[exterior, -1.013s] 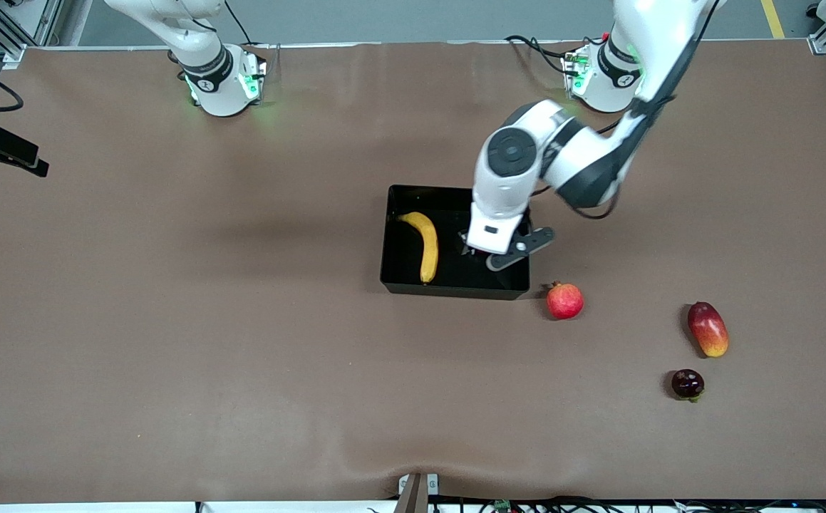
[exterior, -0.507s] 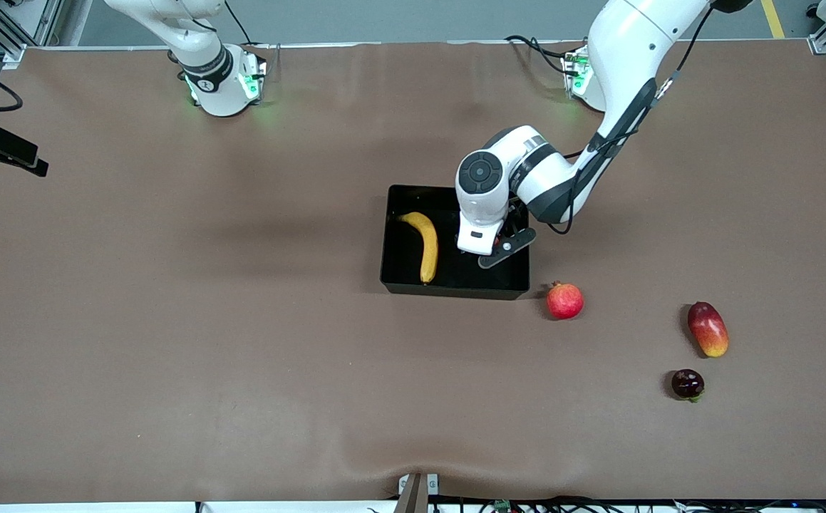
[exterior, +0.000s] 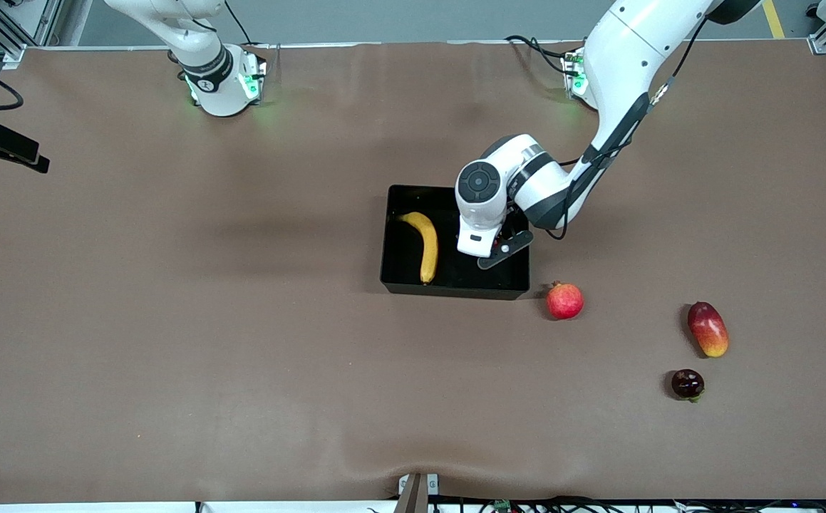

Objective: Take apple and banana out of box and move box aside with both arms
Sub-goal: 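Lower the left gripper and grasp the small red apple, then lift the apple out and set it beside the mango, opening the left gripper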

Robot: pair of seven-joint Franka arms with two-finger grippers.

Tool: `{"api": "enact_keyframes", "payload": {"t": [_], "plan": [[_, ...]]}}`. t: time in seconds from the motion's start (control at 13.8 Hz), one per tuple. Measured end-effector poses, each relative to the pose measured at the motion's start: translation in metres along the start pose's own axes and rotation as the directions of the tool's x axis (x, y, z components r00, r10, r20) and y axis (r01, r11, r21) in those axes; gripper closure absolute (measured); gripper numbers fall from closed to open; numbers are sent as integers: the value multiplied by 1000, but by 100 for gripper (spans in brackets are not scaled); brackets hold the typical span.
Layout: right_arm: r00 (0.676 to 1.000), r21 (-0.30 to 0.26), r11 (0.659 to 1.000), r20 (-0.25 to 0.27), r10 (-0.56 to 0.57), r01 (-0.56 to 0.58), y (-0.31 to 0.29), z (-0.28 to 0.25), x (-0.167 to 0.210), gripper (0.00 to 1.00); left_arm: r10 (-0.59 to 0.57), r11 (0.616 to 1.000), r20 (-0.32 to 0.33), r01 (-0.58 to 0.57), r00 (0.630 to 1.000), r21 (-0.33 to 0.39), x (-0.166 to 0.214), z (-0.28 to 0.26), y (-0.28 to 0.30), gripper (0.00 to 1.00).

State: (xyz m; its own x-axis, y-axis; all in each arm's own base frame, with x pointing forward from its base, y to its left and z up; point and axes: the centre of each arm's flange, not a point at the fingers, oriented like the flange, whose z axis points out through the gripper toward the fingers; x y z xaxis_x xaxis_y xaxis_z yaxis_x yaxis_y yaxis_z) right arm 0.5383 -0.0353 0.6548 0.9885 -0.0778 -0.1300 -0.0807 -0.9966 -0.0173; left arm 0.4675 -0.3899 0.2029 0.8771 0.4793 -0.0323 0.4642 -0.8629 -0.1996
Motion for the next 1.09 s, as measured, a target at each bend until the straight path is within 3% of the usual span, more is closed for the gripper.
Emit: {"api": "enact_keyframes", "payload": {"t": [0.36,0.72,0.87,1.09], "plan": [[1000,0,1000,1,-1,1,-1,0,0,0,-27,998,-19,26,999,-49,19,-28,10,22],[1000,0,1000,2,-2,2,-1,0,0,0,-8,1000,-84,6,996,-20,47,-138,7,22],[1000,0,1000,2,-2,2,-1,0,0,0,24,1000,-113,-26,993,-11,64,-181,-16,22],[1000,0,1000,2,-2,2,-1,0,0,0,77,997,-95,-77,992,8,116,-226,-78,22]]}}
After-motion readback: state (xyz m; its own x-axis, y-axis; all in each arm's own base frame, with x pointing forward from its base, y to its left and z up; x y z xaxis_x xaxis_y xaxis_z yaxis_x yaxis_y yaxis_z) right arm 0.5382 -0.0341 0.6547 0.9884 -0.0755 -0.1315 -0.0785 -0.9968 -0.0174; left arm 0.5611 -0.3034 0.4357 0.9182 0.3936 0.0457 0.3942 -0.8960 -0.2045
